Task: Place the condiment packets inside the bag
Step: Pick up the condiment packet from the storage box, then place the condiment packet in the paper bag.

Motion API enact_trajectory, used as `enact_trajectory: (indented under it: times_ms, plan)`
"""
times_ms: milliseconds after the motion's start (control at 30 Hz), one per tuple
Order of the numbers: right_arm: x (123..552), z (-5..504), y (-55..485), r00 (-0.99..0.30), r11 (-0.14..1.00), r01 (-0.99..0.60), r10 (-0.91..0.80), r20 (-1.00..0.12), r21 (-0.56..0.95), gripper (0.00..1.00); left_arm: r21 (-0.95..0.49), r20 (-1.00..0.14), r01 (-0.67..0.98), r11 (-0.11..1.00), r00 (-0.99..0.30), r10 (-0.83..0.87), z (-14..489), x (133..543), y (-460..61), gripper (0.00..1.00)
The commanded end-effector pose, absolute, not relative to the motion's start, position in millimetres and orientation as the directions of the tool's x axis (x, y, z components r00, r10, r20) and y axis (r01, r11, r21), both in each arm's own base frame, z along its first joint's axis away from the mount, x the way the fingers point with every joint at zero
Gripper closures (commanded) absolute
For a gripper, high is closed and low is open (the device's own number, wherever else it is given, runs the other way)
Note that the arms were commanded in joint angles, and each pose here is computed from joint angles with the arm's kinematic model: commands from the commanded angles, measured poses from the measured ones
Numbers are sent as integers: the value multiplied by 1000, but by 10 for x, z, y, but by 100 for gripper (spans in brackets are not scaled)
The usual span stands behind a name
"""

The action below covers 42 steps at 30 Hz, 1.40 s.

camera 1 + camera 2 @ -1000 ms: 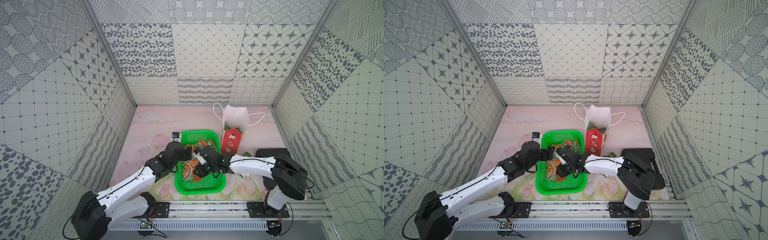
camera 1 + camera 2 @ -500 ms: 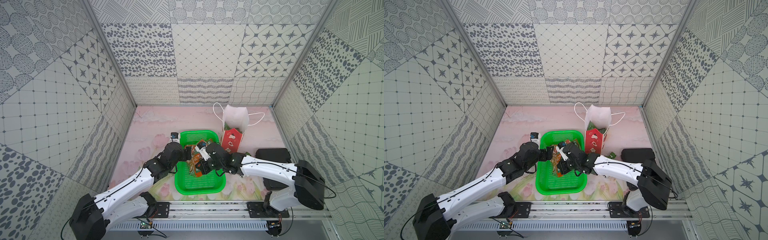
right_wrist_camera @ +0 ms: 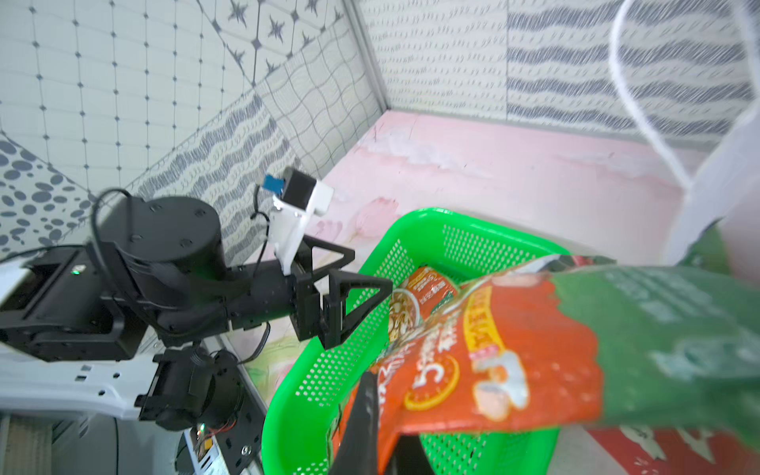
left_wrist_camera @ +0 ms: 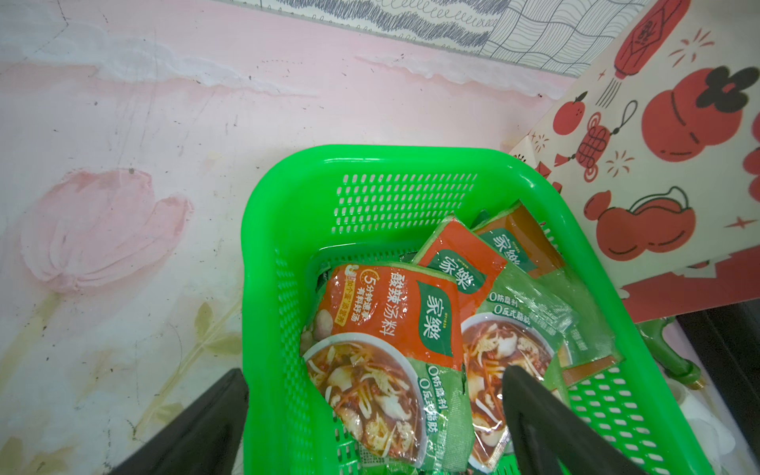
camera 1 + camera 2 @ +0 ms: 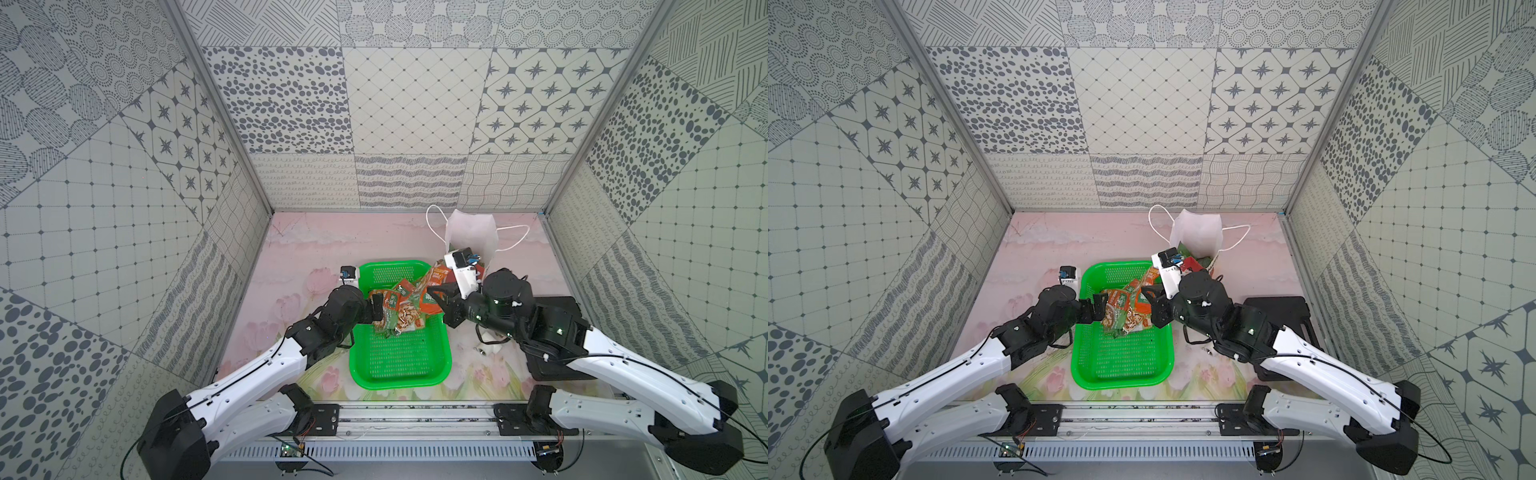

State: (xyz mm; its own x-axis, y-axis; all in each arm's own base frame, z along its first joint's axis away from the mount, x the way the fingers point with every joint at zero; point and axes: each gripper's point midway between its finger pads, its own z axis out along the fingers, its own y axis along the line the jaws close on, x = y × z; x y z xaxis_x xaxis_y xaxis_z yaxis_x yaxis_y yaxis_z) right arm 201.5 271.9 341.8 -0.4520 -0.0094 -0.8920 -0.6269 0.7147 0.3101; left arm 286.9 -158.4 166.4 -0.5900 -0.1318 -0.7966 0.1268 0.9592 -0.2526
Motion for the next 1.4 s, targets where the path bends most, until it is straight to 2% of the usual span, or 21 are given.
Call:
enact_trajectory:
  times_ms: [0,200,433,633,767,933,967,1000,1033,1167,1367]
  plan:
    - [2140,3816,2421,-342,786,-572,32,-939,235,100,-275,-783,145,950,-607,-134,1687,2925,-1696,1]
    - [2366,4070,2045,-290,882,-435,50,-956,179,100,-271,-754,169,948,-650,-100,1586,2948,-1804,1]
    - [2775,3996,1671,-350,936,-280,106,-931,212,100,-273,-715,213,938,-697,-50,1466,2946,-1973,1]
    - [3108,3880,1599,-406,944,-248,101,-908,217,100,-218,-694,240,946,-720,23,1355,2932,-2110,1]
    - [3283,3764,1629,-447,946,-251,75,-892,205,100,-150,-681,250,956,-728,84,1282,2923,-2195,6]
    - [3387,3576,1711,-512,941,-273,34,-859,199,100,-87,-645,241,967,-753,129,1167,2930,-2250,17]
    - [3384,3554,1719,-519,940,-276,29,-855,199,93,-84,-640,239,967,-757,132,1148,2928,-2256,18]
    - [3381,3547,1720,-522,940,-277,27,-852,199,79,-81,-637,237,968,-759,133,1141,2930,-2262,20]
    - [3370,3538,1720,-526,939,-280,23,-850,199,70,-79,-635,234,969,-761,132,1134,2933,-2263,22]
    - [3308,3606,1700,-521,936,-288,25,-853,203,58,-79,-635,236,969,-761,134,1130,2926,-2281,27]
    - [3127,3698,1660,-508,921,-317,37,-860,226,51,-68,-630,218,974,-766,128,1145,2922,-2245,27]
